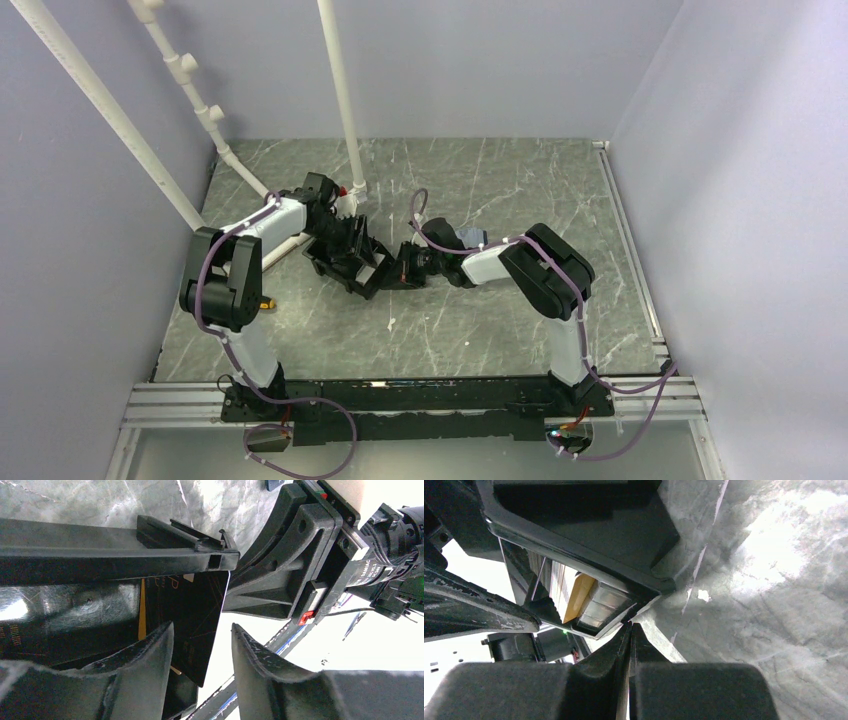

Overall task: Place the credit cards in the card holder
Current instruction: Pick up the credit card from the storage box.

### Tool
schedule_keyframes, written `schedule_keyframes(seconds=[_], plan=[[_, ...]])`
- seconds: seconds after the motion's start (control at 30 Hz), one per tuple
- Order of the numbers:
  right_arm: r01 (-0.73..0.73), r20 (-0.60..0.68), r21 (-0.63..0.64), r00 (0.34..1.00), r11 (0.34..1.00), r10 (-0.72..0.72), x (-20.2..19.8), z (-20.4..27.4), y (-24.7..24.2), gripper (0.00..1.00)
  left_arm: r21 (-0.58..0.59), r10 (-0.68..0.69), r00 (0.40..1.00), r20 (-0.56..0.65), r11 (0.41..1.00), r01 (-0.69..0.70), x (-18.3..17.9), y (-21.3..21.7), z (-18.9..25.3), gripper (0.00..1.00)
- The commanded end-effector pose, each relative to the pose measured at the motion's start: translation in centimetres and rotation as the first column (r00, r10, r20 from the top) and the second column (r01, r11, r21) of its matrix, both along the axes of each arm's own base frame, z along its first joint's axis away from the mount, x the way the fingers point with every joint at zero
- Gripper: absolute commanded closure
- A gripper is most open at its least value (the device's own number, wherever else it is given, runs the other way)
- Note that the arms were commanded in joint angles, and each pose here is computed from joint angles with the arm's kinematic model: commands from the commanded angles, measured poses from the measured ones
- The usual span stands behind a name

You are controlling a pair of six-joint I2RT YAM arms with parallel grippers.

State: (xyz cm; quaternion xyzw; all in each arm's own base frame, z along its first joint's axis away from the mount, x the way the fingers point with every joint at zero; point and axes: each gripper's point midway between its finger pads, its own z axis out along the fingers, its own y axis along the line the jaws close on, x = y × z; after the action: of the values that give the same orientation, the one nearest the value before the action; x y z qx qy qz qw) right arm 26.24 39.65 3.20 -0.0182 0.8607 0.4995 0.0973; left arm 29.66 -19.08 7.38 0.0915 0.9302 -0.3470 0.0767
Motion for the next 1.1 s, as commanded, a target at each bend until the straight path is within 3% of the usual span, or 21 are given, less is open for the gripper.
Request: schedule_keyframes(seconds=[0.0,0.57,1.07], plan=[[0.014,0.094,0.046,0.995,0.999,-0.018,1.9,2.1,1.0,0.96,-0.064,-0.024,1.0,-0.012,0.998,0.023,-0.8,-1.1,1.2,0.51],[0.008,0.09,0.045,0.996,0.999,-0.012,1.8,2.0,1.0,0.97,-0.038,-0.01,1.0,0.008,0.999,0.01,-0.6,-0.7,1.6,0.73],[0.013,0.097,0.037,0.995,0.999,-0.017,1.9,2.1,0.8,0.97,0.012,0.011,0.998,0.061,1.0,-0.011,-0.3,0.2,3.2,0.82]])
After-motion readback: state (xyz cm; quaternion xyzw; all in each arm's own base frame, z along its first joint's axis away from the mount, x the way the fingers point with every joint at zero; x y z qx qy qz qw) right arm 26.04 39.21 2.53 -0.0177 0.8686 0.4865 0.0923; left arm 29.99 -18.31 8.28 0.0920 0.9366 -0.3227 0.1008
